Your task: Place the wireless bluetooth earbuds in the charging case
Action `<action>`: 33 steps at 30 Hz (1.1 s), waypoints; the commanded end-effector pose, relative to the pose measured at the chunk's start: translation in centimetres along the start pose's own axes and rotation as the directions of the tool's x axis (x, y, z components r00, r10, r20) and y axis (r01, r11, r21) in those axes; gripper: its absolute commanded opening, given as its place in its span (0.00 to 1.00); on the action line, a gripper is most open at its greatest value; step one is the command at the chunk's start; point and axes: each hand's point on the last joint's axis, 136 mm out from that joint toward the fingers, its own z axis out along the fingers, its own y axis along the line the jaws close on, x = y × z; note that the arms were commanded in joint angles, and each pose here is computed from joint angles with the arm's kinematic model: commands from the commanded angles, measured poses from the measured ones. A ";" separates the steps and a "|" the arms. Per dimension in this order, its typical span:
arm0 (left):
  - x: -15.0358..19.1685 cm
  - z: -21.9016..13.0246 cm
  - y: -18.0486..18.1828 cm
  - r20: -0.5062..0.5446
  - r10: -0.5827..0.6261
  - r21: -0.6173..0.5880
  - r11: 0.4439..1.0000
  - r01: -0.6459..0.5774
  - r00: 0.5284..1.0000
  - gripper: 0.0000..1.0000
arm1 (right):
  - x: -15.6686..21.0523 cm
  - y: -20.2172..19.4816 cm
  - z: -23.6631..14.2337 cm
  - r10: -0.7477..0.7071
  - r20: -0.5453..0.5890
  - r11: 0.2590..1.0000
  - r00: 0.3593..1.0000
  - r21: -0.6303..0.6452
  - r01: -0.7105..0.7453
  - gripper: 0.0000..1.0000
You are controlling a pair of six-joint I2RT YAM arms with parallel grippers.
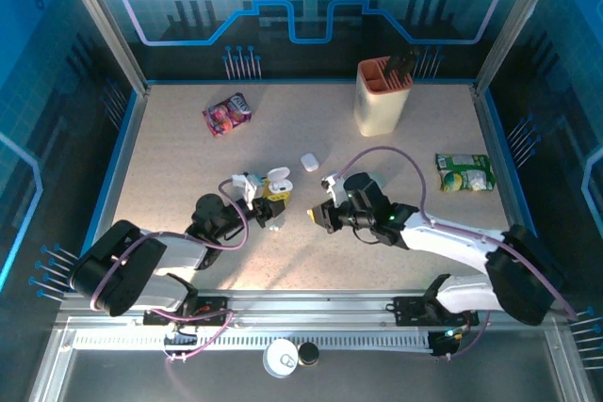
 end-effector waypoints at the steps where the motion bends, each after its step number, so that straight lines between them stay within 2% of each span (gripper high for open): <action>1: -1.1 0.5 -1.4 0.030 0.039 0.078 0.996 -0.041 0.999 0.33 | -4.9 2.4 -2.0 -0.141 0.203 0.990 0.969 0.022 0.140 0.13; 8: -1.2 0.3 -2.8 0.029 0.037 0.158 0.987 -0.041 0.999 0.33 | -9.0 6.4 -4.4 -0.216 0.346 0.971 0.913 -0.018 0.236 0.12; 12: -1.4 0.2 -3.8 0.032 0.027 0.217 0.976 -0.033 0.999 0.33 | -9.5 7.6 -4.0 -0.232 0.349 0.963 0.908 -0.048 0.265 0.13; 18: -2.1 -0.2 -4.6 0.060 0.021 0.257 0.966 -0.036 0.998 0.33 | -9.5 7.4 -3.2 -0.235 0.337 0.964 0.912 -0.040 0.263 0.13; 33: -3.0 0.0 -3.6 0.093 0.005 0.198 0.980 -0.023 0.996 0.34 | -7.2 6.0 -1.1 -0.206 0.272 0.974 0.940 -0.039 0.225 0.13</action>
